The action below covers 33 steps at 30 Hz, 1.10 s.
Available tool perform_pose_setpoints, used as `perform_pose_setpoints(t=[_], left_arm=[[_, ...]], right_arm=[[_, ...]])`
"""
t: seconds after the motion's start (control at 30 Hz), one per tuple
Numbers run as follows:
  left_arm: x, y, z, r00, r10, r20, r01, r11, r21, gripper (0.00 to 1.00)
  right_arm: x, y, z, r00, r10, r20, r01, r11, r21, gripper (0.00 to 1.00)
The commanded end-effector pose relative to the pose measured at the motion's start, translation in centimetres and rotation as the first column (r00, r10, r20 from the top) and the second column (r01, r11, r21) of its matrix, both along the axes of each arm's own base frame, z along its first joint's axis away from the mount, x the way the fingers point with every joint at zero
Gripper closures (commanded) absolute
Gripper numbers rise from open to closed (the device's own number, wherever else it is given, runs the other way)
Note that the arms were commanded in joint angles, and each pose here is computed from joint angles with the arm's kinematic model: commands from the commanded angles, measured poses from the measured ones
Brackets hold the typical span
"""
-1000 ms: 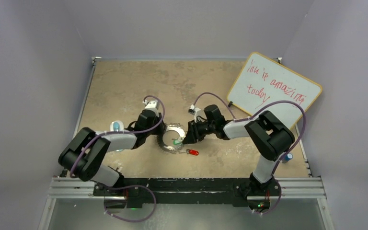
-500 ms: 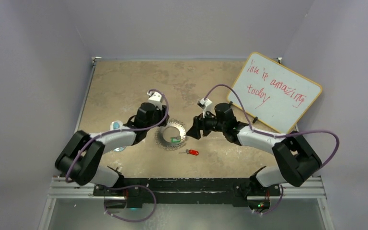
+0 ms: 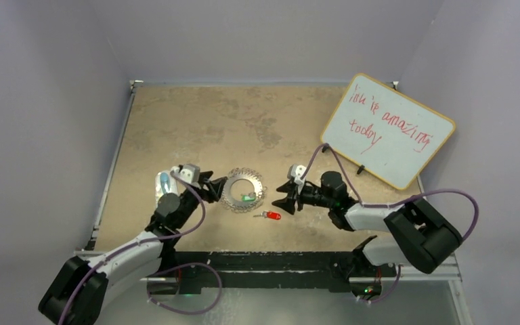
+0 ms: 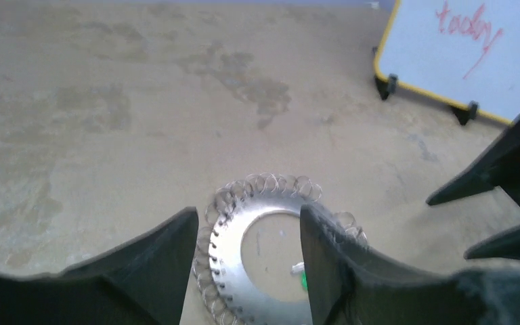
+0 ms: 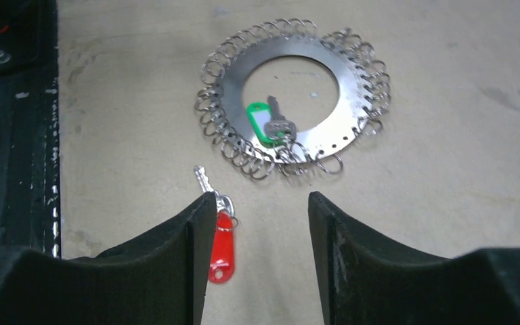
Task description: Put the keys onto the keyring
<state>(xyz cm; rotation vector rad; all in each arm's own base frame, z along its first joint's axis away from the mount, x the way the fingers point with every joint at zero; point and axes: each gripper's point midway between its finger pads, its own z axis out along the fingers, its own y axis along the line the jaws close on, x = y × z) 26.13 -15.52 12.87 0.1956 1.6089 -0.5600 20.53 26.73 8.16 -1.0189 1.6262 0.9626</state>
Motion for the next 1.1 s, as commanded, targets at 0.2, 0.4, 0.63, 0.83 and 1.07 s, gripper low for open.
perform_pose_setpoints(t=[0.2,0.4,0.63,0.83,1.07], left_arm=[[-4.4,-2.6,4.4,0.926,-0.239,0.292,0.264,0.963,-0.050,0.46],[-3.5,-4.0,4.3,0.924,-0.295,0.245,0.304,0.953,0.002,0.49],[-1.5,-4.5,5.6,0.938,-0.276,0.208,0.275,0.961,0.037,0.50],[-0.1,-4.4,6.5,0.952,-0.249,0.177,0.238,0.968,0.085,0.50],[1.3,-4.4,6.4,0.968,-0.224,0.114,0.207,0.968,0.143,0.51]], right_arm=[[-0.1,3.3,1.2,0.904,0.304,0.301,-0.314,0.949,-0.018,0.57],[1.6,4.3,0.8,0.905,0.311,0.291,-0.310,0.949,-0.048,0.63],[2.9,4.8,-1.9,0.916,0.348,0.198,-0.321,0.934,-0.156,0.70],[3.0,4.7,-3.5,0.918,0.363,0.160,-0.329,0.922,-0.203,0.72],[3.0,4.4,-4.5,0.925,0.356,0.135,-0.318,0.917,-0.240,0.72]])
